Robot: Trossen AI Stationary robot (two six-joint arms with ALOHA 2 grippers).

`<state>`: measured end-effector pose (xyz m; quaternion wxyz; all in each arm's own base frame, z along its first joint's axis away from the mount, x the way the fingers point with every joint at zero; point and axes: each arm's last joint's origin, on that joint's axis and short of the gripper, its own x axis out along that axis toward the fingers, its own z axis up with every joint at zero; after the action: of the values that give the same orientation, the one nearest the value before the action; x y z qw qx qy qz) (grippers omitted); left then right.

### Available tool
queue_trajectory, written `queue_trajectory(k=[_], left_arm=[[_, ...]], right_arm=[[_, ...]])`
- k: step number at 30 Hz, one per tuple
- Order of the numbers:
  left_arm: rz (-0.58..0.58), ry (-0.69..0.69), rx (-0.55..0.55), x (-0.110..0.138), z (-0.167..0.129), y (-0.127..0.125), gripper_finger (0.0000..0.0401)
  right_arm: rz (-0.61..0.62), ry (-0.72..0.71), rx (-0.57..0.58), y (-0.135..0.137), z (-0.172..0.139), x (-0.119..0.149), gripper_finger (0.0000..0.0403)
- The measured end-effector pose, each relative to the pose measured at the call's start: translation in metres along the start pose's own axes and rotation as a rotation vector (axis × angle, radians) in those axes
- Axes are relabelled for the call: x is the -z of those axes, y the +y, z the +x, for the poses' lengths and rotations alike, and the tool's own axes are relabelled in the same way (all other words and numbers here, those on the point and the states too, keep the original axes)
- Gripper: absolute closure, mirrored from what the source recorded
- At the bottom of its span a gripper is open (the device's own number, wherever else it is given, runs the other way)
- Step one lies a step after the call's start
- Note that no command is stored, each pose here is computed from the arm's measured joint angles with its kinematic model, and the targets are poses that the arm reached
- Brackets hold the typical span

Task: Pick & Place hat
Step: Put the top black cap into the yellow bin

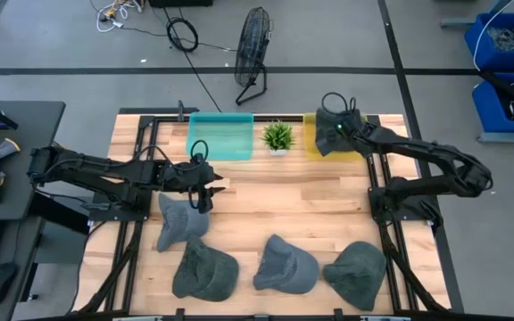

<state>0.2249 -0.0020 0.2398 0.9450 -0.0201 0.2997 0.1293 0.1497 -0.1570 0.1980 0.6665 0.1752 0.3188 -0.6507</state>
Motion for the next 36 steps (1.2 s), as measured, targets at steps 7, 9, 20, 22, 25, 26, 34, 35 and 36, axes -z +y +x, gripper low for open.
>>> queue_trajectory(k=[7,9,20,22,25,26,34,35,36], left_arm=[[0.0,0.0,0.0,0.0,0.0,0.0,0.0236],[0.0,0.0,0.0,0.0,0.0,0.0,0.0236],[0.0,0.0,0.0,0.0,0.0,0.0,0.0236],[0.0,0.0,0.0,0.0,0.0,0.0,0.0236],[0.0,0.0,0.0,0.0,0.0,0.0,0.0236],[0.0,0.0,0.0,0.0,0.0,0.0,0.0236],[0.0,0.0,0.0,0.0,0.0,0.0,0.0236],[0.0,0.0,0.0,0.0,0.0,0.0,0.0236],[0.0,0.0,0.0,0.0,0.0,0.0,0.0236]], right_arm=[[-0.049,-0.025,0.0,-0.005,0.01,0.001,0.0379],[-0.031,-0.066,0.005,-0.005,0.011,-0.003,0.0375],[0.019,-0.012,-0.035,-0.005,0.011,0.001,0.0388],[-0.015,0.018,-0.025,-0.005,0.01,0.005,0.0389],[-0.047,0.052,-0.018,-0.005,0.009,0.009,0.0383],[-0.057,0.061,-0.02,-0.005,0.009,0.01,0.0377],[-0.167,0.054,-0.056,-0.004,0.009,0.009,0.0327],[-0.18,0.047,-0.058,-0.004,0.009,0.008,0.0321],[-0.191,0.041,-0.062,-0.003,0.009,0.008,0.0315]])
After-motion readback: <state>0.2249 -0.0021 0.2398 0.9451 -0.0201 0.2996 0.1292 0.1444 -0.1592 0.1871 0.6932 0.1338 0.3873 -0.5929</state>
